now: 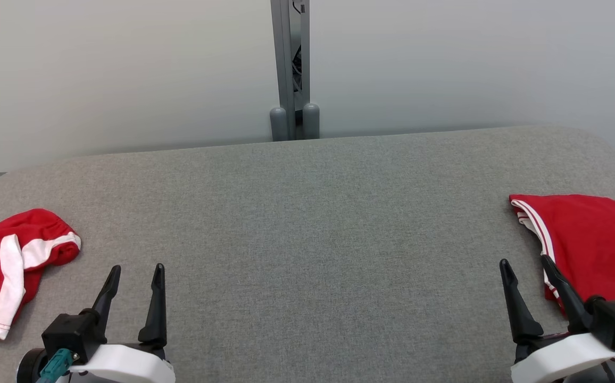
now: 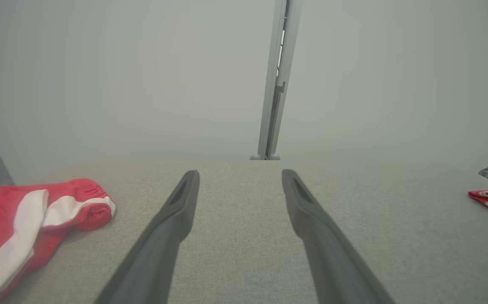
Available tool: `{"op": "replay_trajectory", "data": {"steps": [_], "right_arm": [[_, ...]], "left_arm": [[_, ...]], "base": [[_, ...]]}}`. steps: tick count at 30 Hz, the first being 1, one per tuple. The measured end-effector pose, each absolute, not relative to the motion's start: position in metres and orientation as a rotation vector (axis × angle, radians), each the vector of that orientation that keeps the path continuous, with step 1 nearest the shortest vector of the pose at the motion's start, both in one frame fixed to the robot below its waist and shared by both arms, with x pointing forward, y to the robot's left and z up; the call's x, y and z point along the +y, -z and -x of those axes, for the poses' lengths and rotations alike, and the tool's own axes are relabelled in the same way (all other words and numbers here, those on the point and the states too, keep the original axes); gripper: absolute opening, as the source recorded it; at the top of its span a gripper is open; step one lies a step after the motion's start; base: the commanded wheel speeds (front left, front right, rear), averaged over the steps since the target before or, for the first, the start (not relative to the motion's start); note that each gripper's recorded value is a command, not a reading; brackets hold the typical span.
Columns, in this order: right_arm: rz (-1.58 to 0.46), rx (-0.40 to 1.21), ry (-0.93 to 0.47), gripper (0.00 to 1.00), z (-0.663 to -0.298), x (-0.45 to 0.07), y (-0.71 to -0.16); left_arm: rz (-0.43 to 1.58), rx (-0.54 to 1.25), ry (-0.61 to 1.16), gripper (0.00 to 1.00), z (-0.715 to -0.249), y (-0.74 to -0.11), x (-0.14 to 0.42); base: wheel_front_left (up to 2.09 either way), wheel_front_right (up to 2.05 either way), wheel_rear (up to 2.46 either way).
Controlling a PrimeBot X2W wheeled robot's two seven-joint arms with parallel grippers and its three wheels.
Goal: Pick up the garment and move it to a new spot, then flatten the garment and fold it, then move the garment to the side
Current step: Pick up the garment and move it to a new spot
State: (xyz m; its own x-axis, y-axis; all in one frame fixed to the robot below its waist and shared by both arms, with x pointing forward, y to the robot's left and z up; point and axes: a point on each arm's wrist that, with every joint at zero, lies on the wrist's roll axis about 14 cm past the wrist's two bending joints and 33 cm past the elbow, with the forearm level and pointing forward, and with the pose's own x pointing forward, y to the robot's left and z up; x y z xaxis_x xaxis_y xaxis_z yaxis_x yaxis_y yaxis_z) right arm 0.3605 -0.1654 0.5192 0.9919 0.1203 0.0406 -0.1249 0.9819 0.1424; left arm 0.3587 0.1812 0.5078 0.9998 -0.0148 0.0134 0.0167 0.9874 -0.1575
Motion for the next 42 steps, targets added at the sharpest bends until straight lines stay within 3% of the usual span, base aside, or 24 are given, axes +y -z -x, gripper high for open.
{"op": "replay_trajectory", "data": {"steps": [16, 24, 33, 42], "right_arm": [[-0.149, -0.033, -0.15, 1.0, -0.366, -0.156, -0.52], [-0.154, -0.033, -0.328, 1.0, -0.381, -0.096, -0.525], [-0.165, -0.006, -0.586, 1.0, -0.391, -0.004, -0.525], [-0.17, 0.007, -0.702, 1.0, -0.389, 0.039, -0.524]], "left_arm": [[0.168, -0.028, -0.009, 1.0, -0.356, -0.511, 0.189], [0.169, -0.082, -0.153, 1.0, -0.332, -0.522, 0.235], [0.129, -0.11, -0.434, 1.0, -0.263, -0.524, 0.316], [0.108, -0.124, -0.564, 1.0, -0.223, -0.528, 0.345]], "base": [[0.0, 0.0, 0.0], [0.0, 0.0, 0.0], [0.0, 0.0, 0.0], [0.0, 0.0, 0.0]]}}
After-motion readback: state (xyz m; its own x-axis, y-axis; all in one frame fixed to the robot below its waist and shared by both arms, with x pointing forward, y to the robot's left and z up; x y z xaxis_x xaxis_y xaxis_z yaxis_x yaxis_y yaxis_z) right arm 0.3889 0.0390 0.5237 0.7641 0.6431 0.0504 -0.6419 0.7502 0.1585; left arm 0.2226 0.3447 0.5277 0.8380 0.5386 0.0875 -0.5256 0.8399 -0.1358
